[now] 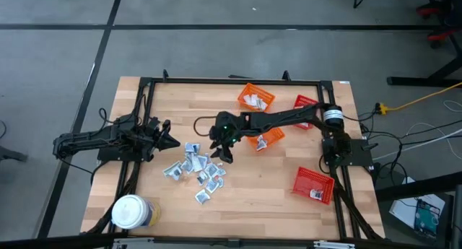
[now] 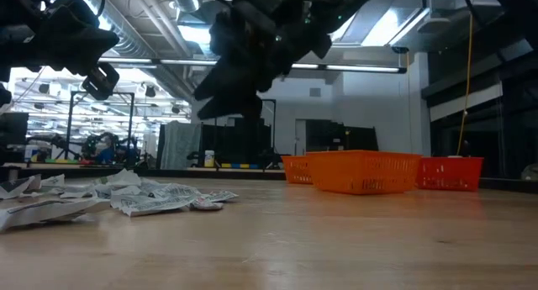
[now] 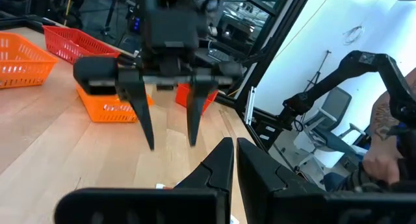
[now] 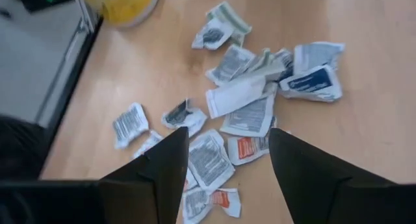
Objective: Pick & Place First Aid Supplies
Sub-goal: Put the orange ointment pack into the top red bin
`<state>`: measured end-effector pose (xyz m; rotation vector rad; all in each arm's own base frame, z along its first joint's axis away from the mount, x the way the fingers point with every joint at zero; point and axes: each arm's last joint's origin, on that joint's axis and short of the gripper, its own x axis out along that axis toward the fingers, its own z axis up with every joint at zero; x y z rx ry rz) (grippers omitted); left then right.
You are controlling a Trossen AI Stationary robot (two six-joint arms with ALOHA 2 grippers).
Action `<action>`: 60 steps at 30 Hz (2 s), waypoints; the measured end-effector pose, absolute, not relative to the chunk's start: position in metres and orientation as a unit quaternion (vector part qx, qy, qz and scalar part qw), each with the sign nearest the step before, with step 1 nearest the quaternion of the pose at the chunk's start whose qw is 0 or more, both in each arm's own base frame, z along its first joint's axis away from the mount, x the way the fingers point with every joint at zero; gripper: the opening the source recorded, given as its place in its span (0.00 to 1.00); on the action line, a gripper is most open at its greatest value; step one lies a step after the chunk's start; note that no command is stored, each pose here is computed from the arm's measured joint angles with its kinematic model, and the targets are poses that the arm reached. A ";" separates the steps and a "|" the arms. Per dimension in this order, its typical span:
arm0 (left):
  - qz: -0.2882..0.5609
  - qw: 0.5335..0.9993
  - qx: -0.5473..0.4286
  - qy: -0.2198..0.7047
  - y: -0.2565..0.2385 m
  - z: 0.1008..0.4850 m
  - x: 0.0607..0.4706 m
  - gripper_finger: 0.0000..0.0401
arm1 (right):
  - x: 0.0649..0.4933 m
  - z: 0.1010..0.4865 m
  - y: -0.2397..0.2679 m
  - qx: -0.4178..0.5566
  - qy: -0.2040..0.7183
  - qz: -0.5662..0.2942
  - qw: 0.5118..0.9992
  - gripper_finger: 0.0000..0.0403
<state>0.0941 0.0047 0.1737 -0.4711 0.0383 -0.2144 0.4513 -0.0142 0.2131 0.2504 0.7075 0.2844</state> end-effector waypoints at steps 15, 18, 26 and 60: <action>-0.106 0.967 -0.233 0.019 0.005 0.174 0.094 0.04 | 0.471 0.150 0.000 0.068 0.367 0.131 0.918 0.53; -0.106 0.967 -0.233 0.019 0.005 0.174 0.094 0.04 | 0.471 0.149 -0.001 0.064 0.366 0.125 0.920 0.53; -0.106 0.967 -0.233 0.019 0.005 0.174 0.094 0.04 | 0.475 0.141 -0.001 0.062 0.356 0.119 0.925 0.53; -0.106 0.967 -0.233 0.019 0.005 0.174 0.094 0.04 | 0.484 0.122 0.003 0.095 0.340 0.102 0.930 0.30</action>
